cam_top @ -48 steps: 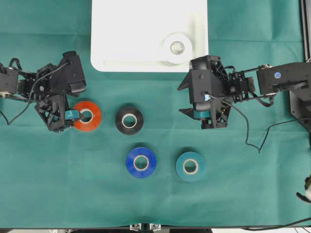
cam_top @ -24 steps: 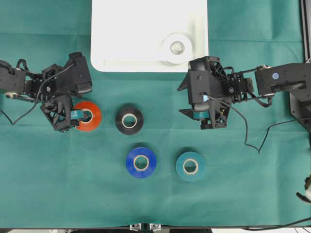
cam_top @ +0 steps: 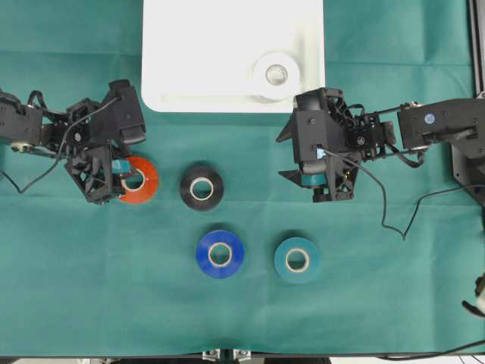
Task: Put the tape alternately from left to right into the white case.
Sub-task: 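Lower the left gripper into the red roll's hole and close, then carry the red roll with the left gripper into the tray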
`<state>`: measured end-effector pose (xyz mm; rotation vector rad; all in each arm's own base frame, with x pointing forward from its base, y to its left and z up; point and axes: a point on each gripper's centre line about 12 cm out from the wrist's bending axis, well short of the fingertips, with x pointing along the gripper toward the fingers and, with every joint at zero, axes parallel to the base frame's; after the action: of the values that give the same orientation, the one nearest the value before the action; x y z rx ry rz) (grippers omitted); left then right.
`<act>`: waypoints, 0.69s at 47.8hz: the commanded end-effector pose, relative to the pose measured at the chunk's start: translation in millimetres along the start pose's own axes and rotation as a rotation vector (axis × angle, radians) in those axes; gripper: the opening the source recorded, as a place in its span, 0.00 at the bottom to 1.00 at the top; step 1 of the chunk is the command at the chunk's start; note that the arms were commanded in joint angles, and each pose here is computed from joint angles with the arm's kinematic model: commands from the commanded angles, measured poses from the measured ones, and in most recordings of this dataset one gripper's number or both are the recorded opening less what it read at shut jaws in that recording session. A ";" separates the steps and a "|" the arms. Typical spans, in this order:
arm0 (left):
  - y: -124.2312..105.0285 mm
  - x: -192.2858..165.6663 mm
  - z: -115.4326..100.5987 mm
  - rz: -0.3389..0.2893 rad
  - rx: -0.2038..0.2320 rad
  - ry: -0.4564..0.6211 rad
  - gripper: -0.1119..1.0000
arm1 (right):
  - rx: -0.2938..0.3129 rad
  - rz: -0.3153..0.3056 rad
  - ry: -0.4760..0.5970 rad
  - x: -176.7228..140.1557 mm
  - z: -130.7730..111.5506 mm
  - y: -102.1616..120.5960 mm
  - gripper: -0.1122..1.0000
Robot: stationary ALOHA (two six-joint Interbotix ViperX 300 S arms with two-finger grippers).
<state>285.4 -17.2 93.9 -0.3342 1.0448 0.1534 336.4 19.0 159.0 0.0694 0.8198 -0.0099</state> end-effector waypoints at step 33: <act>-22.3 -59.0 41.8 -0.071 0.015 -0.143 0.08 | 0.000 0.007 -0.033 -3.4 9.6 2.2 0.76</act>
<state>291.9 -21.1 146.5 -0.3392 0.9524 0.1201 336.8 19.1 159.5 0.0695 0.8183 -0.0098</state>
